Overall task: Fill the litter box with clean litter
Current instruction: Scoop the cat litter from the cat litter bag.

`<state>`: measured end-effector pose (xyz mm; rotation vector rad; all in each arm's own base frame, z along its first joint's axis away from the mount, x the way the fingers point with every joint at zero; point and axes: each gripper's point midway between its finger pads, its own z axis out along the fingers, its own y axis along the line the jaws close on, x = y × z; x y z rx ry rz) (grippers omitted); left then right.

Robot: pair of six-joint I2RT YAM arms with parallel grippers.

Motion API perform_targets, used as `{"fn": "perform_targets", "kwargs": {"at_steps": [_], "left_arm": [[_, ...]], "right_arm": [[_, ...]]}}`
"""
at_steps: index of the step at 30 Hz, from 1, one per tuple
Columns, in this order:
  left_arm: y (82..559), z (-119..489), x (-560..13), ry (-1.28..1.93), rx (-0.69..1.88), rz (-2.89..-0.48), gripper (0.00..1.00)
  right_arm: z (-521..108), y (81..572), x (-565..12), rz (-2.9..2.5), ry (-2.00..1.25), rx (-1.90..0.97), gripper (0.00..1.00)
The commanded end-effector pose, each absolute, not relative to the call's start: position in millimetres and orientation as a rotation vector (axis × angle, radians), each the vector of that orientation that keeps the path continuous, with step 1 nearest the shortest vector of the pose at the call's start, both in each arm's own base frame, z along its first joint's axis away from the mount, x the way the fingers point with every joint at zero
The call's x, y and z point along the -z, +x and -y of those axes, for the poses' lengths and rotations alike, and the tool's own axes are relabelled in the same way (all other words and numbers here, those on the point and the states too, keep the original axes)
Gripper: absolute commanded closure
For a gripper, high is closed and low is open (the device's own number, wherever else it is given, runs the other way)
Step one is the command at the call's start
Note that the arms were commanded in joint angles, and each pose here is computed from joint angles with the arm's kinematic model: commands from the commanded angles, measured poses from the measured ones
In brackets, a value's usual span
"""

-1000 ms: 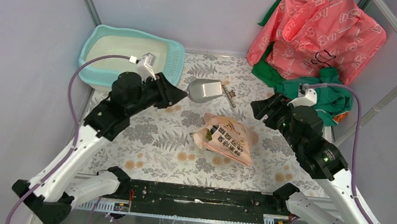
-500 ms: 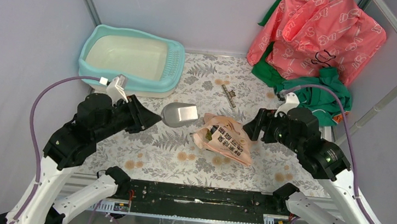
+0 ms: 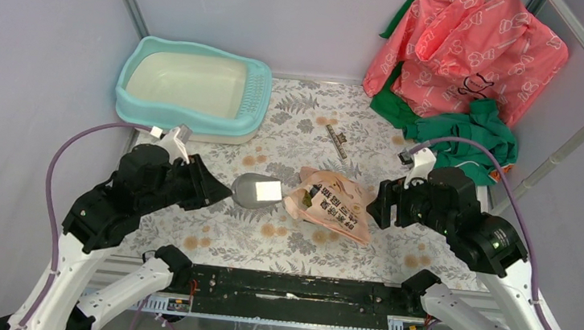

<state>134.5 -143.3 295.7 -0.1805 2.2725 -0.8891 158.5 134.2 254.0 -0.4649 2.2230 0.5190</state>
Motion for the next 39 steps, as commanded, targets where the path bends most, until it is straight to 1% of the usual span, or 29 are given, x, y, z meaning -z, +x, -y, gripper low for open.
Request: {"fn": "perform_targets", "kwargs": {"at_steps": [1,5,13,30,39], "left_arm": [[131,150,-291,-0.113,0.914,-2.299,0.92],[127,152,-294,-0.069,0.930,-2.304,0.93],[129,167,-278,-0.016,0.986,-2.345,0.93],[171,198,-262,-0.034,1.035,-2.350,0.92],[197,211,-253,-0.074,1.014,-2.377,0.92]], "right_arm": [[-142,158,-269,-2.158,-0.555,-0.553,0.24],[-144,159,-268,-2.154,-0.565,-0.559,0.24],[-148,163,-258,-2.173,-0.563,-0.563,0.24],[-146,168,-254,-2.166,-0.541,-0.538,0.24],[-155,171,-250,-2.160,-0.558,-0.574,0.25]]}}
